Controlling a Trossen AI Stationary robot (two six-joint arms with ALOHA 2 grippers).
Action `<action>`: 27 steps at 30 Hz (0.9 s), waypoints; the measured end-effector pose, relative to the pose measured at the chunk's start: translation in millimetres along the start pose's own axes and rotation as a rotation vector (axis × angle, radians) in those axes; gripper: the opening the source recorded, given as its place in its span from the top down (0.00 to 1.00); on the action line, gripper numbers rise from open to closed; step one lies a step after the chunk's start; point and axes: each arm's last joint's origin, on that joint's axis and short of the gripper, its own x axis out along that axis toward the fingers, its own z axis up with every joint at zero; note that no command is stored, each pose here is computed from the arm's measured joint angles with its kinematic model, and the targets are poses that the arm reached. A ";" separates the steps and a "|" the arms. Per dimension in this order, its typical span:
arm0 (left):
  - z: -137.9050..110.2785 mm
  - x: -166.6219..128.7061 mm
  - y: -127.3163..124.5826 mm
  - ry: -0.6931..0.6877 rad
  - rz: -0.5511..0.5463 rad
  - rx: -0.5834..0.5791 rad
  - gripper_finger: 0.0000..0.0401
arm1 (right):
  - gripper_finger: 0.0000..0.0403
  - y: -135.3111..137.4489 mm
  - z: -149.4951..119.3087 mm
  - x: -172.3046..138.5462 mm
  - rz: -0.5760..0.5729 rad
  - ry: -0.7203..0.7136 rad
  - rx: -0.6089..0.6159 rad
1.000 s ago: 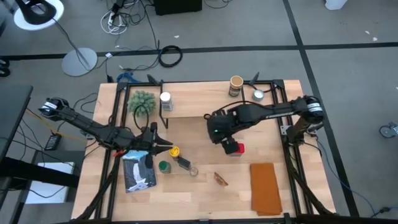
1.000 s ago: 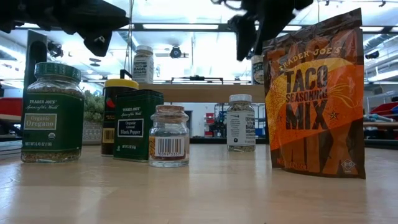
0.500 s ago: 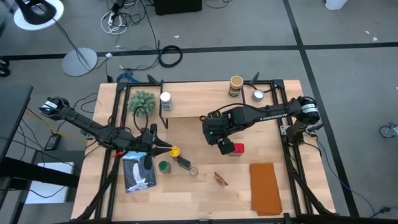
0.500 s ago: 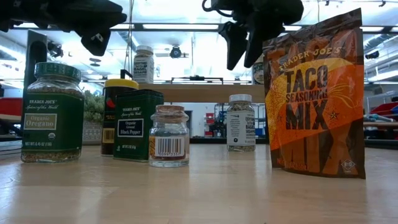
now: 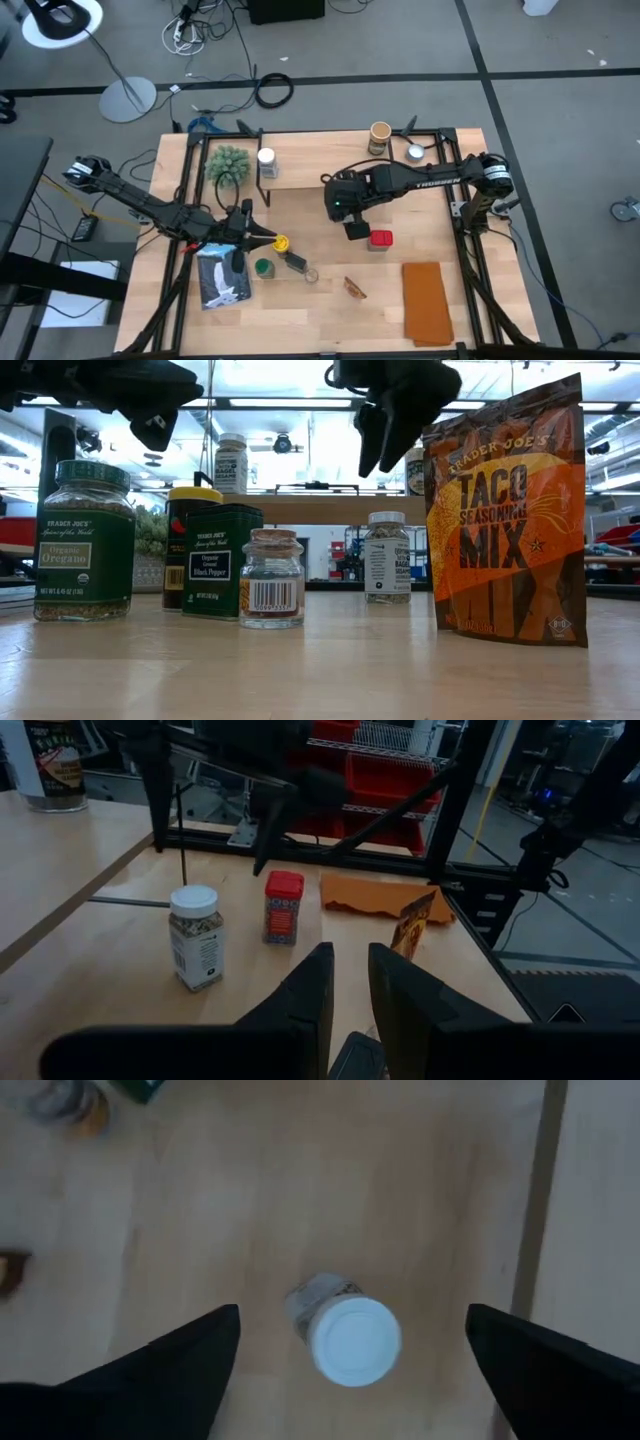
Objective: Shelf spices
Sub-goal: Put the white seasoning bottle on the shelf aligned with the other white seasoning bottle
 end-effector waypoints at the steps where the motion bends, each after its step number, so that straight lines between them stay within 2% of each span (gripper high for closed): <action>1: 0.0 0.0 0.0 0.000 0.000 0.001 0.83 | 0.06 0.2 0.0 0.0 0.001 0.000 0.020; 4: 0.0 0.0 0.0 0.000 0.000 0.003 0.83 | 0.08 0.8 0.1 0.0 0.018 -0.003 0.012; 10: 0.0 0.0 0.0 0.000 0.000 0.003 0.83 | 0.09 3.2 1.0 3.2 0.089 -0.012 -0.131; 14: -0.1 0.0 0.0 0.001 0.001 0.003 0.83 | 0.09 6.7 1.5 21.6 0.123 0.042 -0.280; 19: -0.2 0.0 0.1 0.002 0.001 0.003 0.83 | 0.10 7.0 0.3 51.1 0.130 0.141 -0.378; 27: -2.2 0.0 0.5 0.022 0.005 0.008 0.83 | 0.14 -5.1 -2.5 57.4 0.108 0.169 -0.371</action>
